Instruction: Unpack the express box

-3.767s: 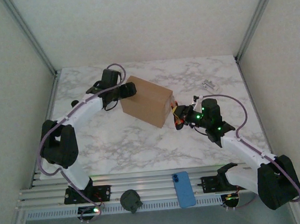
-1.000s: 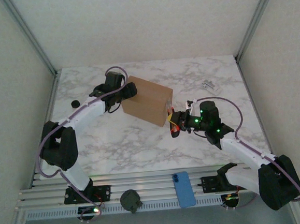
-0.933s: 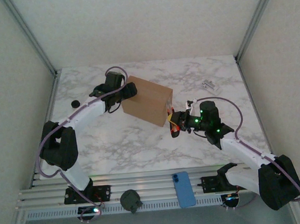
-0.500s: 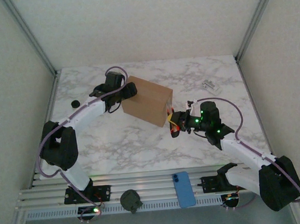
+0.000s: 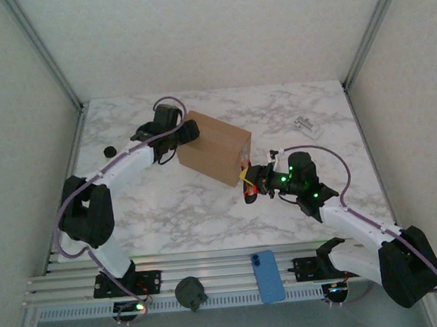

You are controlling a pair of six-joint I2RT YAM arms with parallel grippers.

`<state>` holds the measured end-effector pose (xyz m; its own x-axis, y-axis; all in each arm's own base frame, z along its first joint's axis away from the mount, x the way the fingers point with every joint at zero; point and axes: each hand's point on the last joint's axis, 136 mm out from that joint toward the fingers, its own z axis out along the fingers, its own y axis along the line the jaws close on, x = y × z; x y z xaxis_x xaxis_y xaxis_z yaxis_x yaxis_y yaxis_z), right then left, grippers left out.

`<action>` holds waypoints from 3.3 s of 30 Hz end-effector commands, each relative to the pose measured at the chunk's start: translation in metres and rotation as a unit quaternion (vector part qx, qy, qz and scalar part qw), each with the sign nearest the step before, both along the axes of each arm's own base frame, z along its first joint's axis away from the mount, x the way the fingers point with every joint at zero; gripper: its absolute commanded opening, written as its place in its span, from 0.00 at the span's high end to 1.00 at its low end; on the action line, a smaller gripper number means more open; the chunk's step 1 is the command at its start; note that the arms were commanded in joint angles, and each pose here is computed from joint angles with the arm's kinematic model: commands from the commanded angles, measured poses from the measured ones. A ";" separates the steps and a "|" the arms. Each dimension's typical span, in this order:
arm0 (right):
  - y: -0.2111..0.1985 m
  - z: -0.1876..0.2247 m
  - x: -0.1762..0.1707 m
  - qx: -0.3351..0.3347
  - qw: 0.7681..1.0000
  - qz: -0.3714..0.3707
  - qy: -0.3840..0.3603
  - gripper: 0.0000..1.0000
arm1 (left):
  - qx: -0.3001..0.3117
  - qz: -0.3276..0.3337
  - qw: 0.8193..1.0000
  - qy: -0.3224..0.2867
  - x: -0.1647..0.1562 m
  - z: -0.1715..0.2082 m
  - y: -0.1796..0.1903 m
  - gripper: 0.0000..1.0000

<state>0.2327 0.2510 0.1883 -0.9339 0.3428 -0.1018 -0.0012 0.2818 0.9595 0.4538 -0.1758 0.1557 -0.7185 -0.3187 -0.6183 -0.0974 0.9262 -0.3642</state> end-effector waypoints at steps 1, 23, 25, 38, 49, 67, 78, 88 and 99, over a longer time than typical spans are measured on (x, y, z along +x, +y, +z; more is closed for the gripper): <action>0.021 0.022 -0.039 0.039 0.994 0.099 -0.025 1.00 | 0.076 0.046 0.982 0.169 -0.052 -0.102 0.028 0.21; -0.062 0.018 -0.039 -0.180 0.983 -0.018 -0.038 1.00 | 0.071 0.040 0.985 0.153 -0.046 -0.087 0.024 0.21; -0.086 0.024 -0.032 -0.215 0.974 -0.049 -0.045 1.00 | 0.064 0.031 0.987 0.146 -0.043 -0.079 0.020 0.21; -0.121 -0.012 0.029 -0.347 0.936 -0.039 -0.046 1.00 | 0.039 -0.008 0.997 0.069 -0.017 0.005 0.002 0.16; -0.141 -0.045 0.061 -0.443 0.895 -0.037 -0.042 1.00 | 0.026 -0.001 1.000 0.001 -0.003 0.066 0.004 0.11; -0.112 -0.107 0.118 -0.301 0.953 -0.020 -0.037 1.00 | -0.018 -0.007 1.000 -0.023 -0.023 0.088 0.018 0.10; -0.122 -0.162 0.123 -0.295 0.955 -0.016 0.025 1.00 | -0.023 -0.009 1.000 -0.019 -0.025 0.083 0.020 0.10; -0.156 -0.176 0.101 -0.396 0.910 -0.020 0.121 0.95 | -0.013 0.003 1.000 -0.025 -0.030 0.090 0.029 0.09; -0.182 -0.176 0.088 -0.460 0.871 -0.036 0.168 0.72 | -0.009 0.006 1.000 -0.020 -0.036 0.089 0.033 0.09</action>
